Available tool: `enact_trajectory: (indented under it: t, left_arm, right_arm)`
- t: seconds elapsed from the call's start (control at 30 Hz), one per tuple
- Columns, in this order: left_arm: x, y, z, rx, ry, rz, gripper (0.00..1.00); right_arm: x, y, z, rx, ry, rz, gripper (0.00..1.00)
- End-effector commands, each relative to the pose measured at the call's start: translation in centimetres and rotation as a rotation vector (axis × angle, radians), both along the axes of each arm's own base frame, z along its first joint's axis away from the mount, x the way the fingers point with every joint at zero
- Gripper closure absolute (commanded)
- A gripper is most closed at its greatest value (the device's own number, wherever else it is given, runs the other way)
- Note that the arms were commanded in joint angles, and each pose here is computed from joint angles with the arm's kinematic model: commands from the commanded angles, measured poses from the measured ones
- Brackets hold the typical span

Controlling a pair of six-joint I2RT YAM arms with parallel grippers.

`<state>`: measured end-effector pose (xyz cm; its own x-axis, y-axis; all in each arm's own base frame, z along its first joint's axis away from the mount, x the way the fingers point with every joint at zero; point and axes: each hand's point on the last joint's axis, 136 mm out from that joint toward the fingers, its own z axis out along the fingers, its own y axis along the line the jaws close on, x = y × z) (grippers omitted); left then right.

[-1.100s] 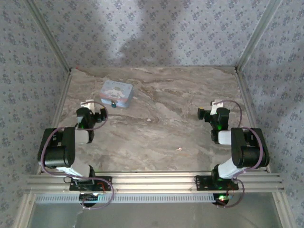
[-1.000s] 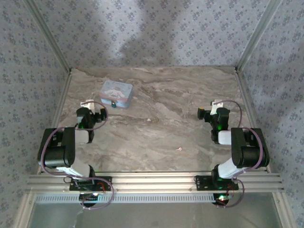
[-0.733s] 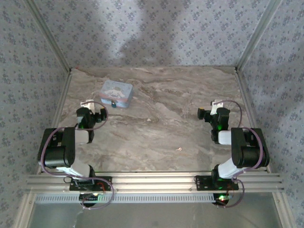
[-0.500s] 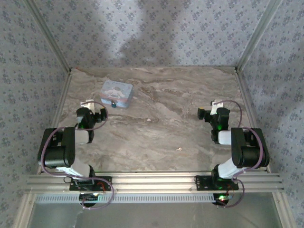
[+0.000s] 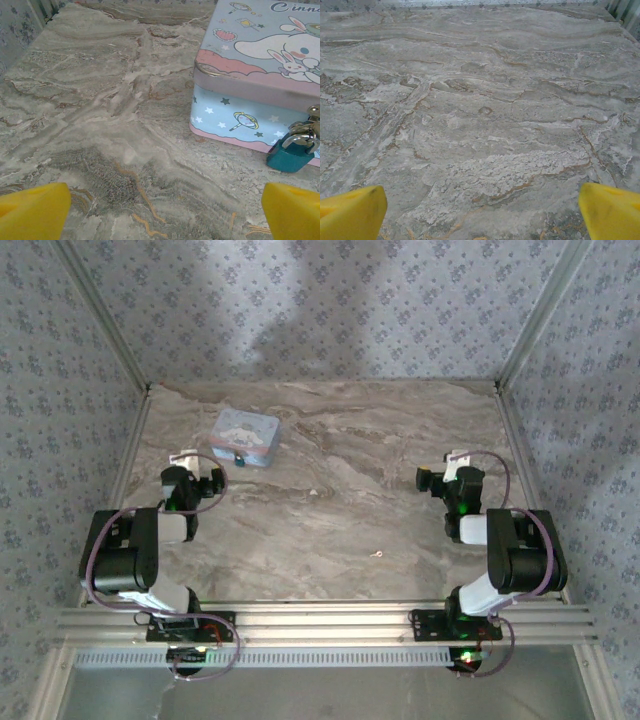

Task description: Unlock the padlock with the key

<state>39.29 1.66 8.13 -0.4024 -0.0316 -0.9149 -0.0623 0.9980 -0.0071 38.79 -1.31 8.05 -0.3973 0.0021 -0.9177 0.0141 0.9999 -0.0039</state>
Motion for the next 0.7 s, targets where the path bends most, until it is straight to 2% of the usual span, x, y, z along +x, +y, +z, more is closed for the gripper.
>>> enact_trajectory:
  t: [0.0, 0.2, 0.43, 0.67]
  left_arm:
    - [0.5, -0.2, 0.7, -0.008, -0.019, -0.007, 0.02]
    - [0.4, 0.1, 0.9, -0.007, -0.026, 0.016, 0.02]
    - [-1.1, 0.4, 4.3, -0.014, -0.059, 0.040, 0.02]
    - [-3.0, 0.2, 7.9, -0.135, -0.037, 0.081, 0.02]
  right_arm:
    - [0.3, 0.0, 0.2, -0.001, 0.002, 0.010, 0.00]
    - [0.2, 0.0, 0.2, 0.000, 0.000, 0.011, 0.00]
    - [0.3, -0.5, 1.4, 0.002, 0.005, -0.015, 0.00]
    - [-0.8, -0.9, 4.5, 0.028, 0.027, -0.062, 0.00]
